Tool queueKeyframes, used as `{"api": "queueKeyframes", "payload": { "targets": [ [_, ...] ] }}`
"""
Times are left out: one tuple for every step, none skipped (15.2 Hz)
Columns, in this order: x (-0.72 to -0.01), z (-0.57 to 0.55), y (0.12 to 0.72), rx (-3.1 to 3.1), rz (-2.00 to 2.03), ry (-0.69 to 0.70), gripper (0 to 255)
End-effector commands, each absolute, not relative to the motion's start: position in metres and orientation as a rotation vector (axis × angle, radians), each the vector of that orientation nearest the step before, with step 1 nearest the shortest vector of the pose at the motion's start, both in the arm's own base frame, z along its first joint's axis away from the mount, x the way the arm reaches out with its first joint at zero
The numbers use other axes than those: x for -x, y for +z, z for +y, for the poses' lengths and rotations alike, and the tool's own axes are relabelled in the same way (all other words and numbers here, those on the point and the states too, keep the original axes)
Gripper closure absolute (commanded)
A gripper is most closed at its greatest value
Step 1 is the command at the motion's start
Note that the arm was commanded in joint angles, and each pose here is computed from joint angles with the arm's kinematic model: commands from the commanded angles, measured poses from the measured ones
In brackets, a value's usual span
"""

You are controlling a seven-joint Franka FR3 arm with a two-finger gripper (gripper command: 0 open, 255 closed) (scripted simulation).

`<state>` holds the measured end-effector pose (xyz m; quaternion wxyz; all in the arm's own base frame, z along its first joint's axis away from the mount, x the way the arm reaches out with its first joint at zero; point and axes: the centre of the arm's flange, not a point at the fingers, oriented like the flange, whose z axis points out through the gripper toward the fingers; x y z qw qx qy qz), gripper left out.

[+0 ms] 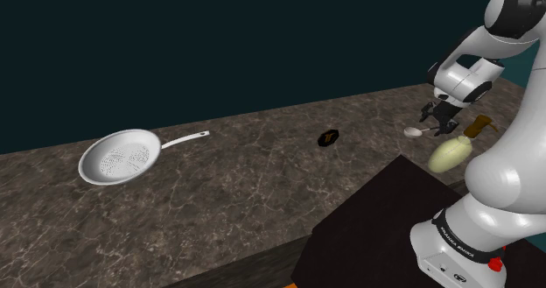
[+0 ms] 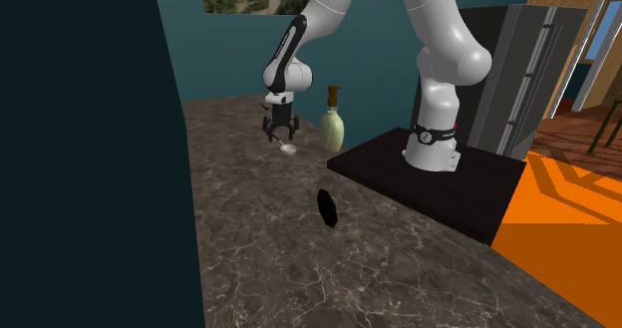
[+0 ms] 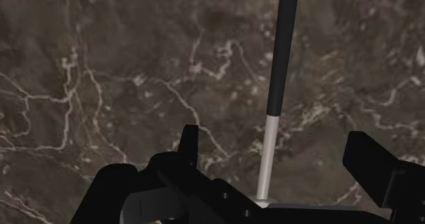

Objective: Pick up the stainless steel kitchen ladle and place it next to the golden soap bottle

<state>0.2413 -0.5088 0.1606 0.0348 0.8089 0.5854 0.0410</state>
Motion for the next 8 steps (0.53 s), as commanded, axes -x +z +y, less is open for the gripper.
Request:
{"api": "queueKeyframes", "payload": {
  "targets": [
    [-0.241,-0.509,0.161,-2.486,1.800,0.126,0],
    [-0.240,-0.509,0.174,-2.486,1.799,0.126,0],
    [-0.238,-0.509,0.187,-2.486,1.799,0.126,0],
    [-0.237,-0.508,0.200,-2.486,1.799,0.126,0],
    [-0.236,-0.508,0.210,-2.486,1.799,0.126,0],
    [-0.236,-0.508,0.210,-2.486,1.799,0.126,0],
    [-0.236,-0.508,0.210,-2.486,1.799,0.126,0],
    [-0.236,-0.508,0.210,-2.486,1.799,0.126,0]
  ]
}}
